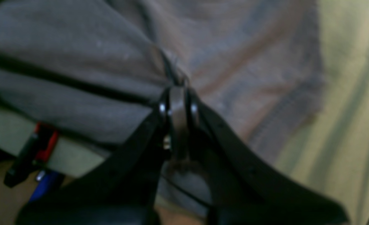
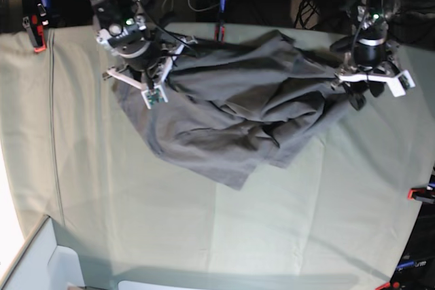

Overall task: Layout the t-shirt on the table in an organized manner, then fold the t-shirt properly
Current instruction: 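Grasp one shirt edge with each gripper, then lift the t-shirt high with both grippers and swing it out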

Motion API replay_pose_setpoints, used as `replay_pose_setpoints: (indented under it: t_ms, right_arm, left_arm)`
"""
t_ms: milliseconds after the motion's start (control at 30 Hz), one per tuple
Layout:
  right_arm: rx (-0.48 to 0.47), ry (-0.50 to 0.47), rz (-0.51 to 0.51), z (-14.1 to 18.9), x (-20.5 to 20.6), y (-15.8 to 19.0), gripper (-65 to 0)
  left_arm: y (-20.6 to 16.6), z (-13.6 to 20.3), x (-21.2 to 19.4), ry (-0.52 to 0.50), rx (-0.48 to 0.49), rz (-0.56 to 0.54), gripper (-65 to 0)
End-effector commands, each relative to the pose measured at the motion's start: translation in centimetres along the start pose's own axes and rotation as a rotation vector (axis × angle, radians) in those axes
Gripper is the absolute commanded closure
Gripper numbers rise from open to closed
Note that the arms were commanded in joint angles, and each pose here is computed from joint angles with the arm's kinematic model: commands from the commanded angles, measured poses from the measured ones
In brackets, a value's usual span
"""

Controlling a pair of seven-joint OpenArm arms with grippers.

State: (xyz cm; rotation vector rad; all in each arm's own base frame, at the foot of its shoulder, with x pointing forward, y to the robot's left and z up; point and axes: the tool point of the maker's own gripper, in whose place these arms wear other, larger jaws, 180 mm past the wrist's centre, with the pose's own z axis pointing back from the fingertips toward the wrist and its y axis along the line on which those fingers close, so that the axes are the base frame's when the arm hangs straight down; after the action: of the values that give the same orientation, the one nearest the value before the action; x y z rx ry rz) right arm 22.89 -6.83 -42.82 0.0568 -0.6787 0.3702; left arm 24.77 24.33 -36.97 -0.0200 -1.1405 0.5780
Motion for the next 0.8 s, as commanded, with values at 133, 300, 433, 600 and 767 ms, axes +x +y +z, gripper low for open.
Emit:
replay_pose_setpoints:
  t_ms: [133, 300, 433, 600, 767]
  right_arm:
    - [-0.036, -0.039, 0.03, 0.5, 0.9, -2.0, 0.0]
    - [-0.121, -0.039, -0.016, 0.8, 0.8, -5.6, 0.0]
    - [-0.174, -0.043, -0.044, 1.2, 0.9, -7.8, 0.0]
    - [-0.205, -0.044, -0.062, 1.4, 0.8, -9.1, 0.0]
    - [-0.205, -0.016, -0.065, 1.4, 0.4, -9.2, 0.0]
  left_arm:
    - [-2.6, -4.2, 4.5, -0.121, -0.04, 0.015, -32.0]
    - [-6.4, -9.5, 2.2, -0.04, -0.083, -0.002, -32.0]
    - [-9.2, -12.2, -0.6, 0.046, -0.114, -0.051, -32.0]
    - [-12.0, -13.4, -4.5, 0.145, -0.152, -0.122, -32.0]
    - [-12.1, -13.8, -7.3, 0.212, -0.122, -0.121, -31.9]
